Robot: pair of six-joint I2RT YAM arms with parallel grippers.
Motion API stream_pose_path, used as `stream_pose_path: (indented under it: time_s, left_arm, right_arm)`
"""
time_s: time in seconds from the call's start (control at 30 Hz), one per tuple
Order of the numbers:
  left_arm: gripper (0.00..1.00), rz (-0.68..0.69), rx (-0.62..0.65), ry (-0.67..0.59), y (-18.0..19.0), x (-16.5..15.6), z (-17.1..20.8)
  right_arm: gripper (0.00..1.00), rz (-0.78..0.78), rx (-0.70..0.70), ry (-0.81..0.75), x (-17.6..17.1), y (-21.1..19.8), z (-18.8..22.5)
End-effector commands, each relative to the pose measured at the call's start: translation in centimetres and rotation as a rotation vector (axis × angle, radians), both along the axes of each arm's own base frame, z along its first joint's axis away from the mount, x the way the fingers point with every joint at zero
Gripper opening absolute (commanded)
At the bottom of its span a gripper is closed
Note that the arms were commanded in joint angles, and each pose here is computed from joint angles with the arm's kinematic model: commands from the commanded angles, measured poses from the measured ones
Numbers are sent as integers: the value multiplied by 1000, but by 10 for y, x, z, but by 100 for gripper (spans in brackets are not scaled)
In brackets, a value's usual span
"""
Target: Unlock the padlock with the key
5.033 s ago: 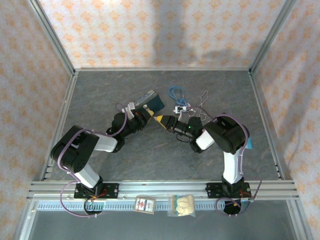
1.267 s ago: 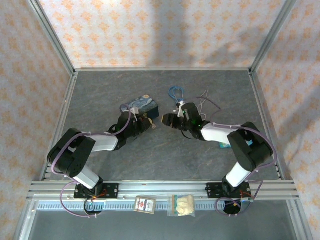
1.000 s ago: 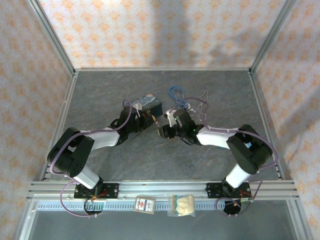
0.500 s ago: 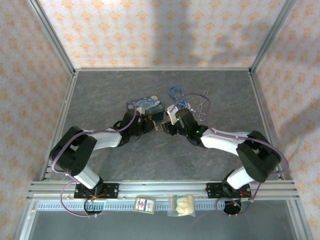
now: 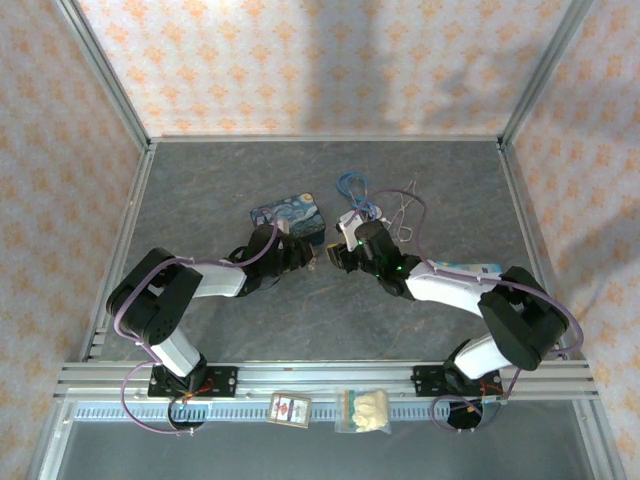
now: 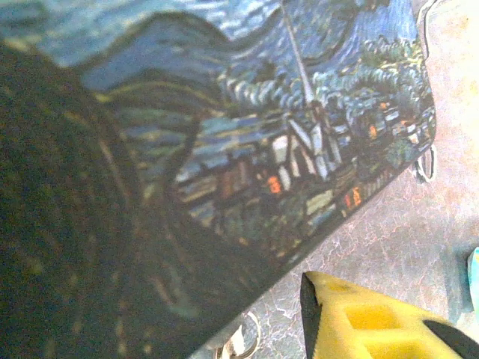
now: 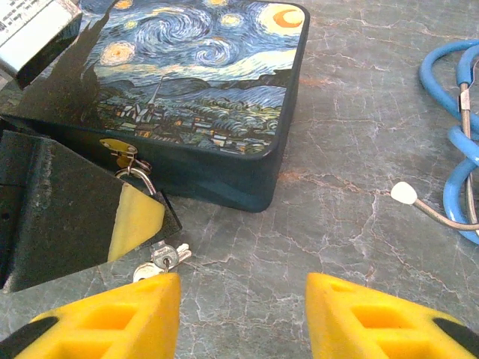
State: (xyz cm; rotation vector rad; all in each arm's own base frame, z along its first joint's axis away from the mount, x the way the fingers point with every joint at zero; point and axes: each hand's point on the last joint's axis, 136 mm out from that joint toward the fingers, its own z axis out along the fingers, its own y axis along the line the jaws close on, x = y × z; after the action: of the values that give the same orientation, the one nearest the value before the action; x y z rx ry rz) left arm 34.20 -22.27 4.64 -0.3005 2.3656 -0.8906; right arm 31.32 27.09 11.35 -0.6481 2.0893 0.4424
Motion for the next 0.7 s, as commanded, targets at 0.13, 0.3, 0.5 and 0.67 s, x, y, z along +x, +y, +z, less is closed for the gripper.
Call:
stream_pose_path:
  time_s: [0.13,0.3,0.5,0.67]
  left_arm:
    - [65,91,-62,-76,21,13,33]
    - [76,140,-58,-111,37,14,53]
    - [75,215,-67,-102,57,14,47]
    - [71,253,-85,-82,63,6,37]
  right_arm:
    - [47,-11,28,-30,4,0,13]
    - [48,18,41,-12,3,8,11]
    - [48,36,46,18,5,16,7]
    - [48,37,63,36,2,17,4]
